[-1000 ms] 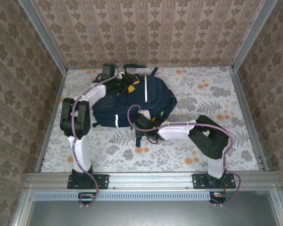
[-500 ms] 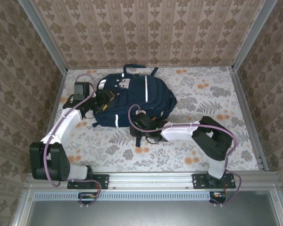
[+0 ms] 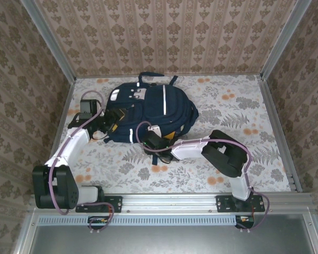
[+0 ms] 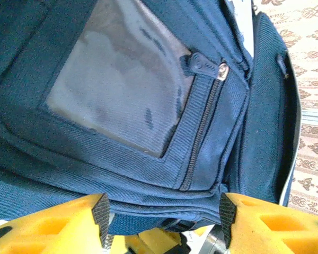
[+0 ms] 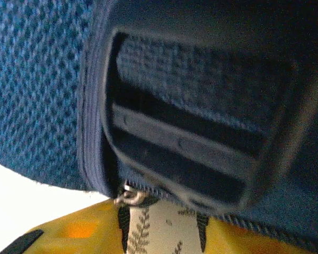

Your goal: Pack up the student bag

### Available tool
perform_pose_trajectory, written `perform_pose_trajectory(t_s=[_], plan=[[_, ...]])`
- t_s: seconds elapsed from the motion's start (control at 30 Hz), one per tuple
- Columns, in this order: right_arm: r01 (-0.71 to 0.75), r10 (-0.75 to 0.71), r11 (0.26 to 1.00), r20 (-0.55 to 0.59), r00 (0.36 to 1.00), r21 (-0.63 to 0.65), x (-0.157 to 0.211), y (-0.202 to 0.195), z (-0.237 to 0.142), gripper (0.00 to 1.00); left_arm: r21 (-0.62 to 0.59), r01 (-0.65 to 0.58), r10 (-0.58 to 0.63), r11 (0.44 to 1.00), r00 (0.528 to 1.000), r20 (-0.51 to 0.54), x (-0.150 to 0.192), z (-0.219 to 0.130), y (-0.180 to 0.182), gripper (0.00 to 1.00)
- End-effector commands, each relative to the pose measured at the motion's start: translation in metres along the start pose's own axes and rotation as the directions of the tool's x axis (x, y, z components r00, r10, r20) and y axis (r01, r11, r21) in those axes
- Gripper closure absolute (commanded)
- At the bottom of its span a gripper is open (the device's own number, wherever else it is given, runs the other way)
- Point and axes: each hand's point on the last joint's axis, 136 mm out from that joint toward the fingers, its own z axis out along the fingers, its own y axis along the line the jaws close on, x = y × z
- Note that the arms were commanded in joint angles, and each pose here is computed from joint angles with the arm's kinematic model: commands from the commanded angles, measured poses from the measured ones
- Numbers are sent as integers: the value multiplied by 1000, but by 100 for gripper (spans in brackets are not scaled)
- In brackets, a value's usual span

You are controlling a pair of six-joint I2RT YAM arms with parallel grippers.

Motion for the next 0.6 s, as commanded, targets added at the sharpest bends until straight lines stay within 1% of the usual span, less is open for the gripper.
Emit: perform_pose_trajectory(t_s=[0.0,0.07,0.13,0.23,0.27,0.33,0.43,0.57], plan=[[-1,-2,999,60,998,46,-15,2,8,64,10,3,-3,1000,1000,12,2,-6,5,41],[2,-5,999,62,998,47,-17,4,10,71,-1,10,-10,1000,1000,13,4,-6,12,41],[8,-11,999,63,998,40,-18,6,10,83,-28,25,-25,999,1000,12,8,-5,24,41],[18,-20,999,63,998,37,-19,5,3,98,-88,52,-50,995,999,15,16,-7,42,39],[21,-23,999,65,998,36,-20,4,0,100,-100,57,-56,993,998,16,17,-8,45,37],[23,-25,999,67,997,33,-20,0,-8,100,-142,84,-82,986,996,25,23,-12,56,34],[7,-7,1000,51,999,4,-20,-4,-15,100,-158,132,-127,979,991,39,30,-16,65,28],[2,0,1000,34,999,-31,-20,0,-19,100,-167,200,-193,966,980,56,38,-18,74,27]])
